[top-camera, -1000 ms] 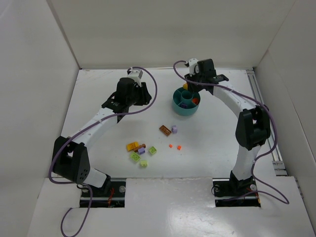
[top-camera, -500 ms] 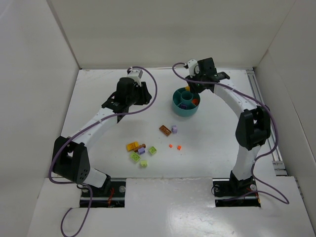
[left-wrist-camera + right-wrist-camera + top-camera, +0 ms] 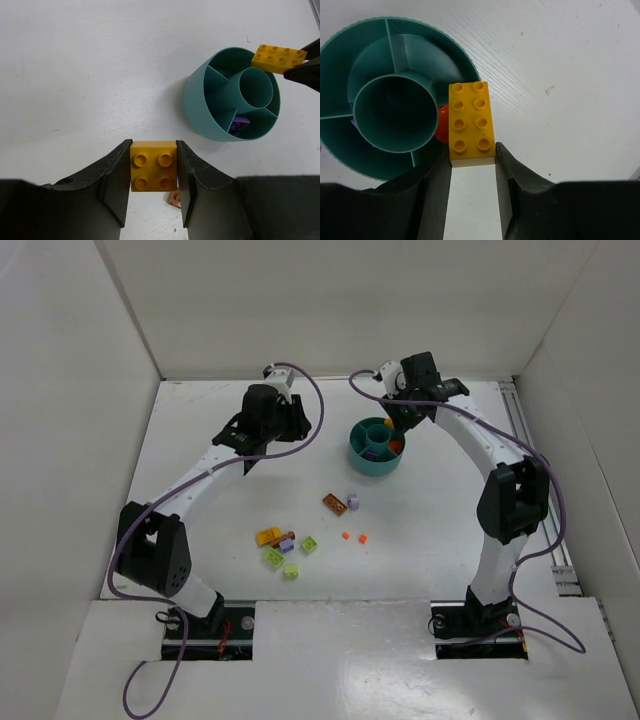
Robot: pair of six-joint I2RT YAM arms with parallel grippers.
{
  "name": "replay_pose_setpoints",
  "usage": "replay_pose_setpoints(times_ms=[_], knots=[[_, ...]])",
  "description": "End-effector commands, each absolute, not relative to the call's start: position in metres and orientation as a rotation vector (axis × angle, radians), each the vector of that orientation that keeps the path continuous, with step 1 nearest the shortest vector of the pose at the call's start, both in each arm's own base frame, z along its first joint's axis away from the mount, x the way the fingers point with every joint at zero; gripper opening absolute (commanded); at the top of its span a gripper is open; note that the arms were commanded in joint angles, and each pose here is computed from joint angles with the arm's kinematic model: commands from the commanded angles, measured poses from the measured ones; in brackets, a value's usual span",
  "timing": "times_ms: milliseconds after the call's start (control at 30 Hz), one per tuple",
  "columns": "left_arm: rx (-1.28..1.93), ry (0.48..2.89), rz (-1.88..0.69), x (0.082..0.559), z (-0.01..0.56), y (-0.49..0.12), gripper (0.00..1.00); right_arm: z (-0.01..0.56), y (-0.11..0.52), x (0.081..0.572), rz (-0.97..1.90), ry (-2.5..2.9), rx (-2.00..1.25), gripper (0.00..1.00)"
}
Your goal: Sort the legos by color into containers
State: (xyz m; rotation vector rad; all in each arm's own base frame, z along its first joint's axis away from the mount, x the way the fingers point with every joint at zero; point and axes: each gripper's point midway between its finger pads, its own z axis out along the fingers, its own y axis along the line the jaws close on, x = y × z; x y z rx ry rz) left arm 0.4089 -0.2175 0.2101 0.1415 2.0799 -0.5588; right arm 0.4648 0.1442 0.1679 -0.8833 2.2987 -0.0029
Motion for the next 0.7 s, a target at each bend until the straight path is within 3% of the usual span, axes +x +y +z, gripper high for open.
replay_pose_setpoints(times_ms=[0, 667], knots=[[0.153, 2.025, -0.558, 0.420, 0.241, -0.219, 0.00, 0.194, 0.134, 0.476, -0.079, 2.258, -0.840, 0.11], [0.146, 2.072, -0.531, 0.439, 0.241, -0.209, 0.00, 0.173, 0.166, 0.496, -0.039, 2.233, -0.923, 0.11]])
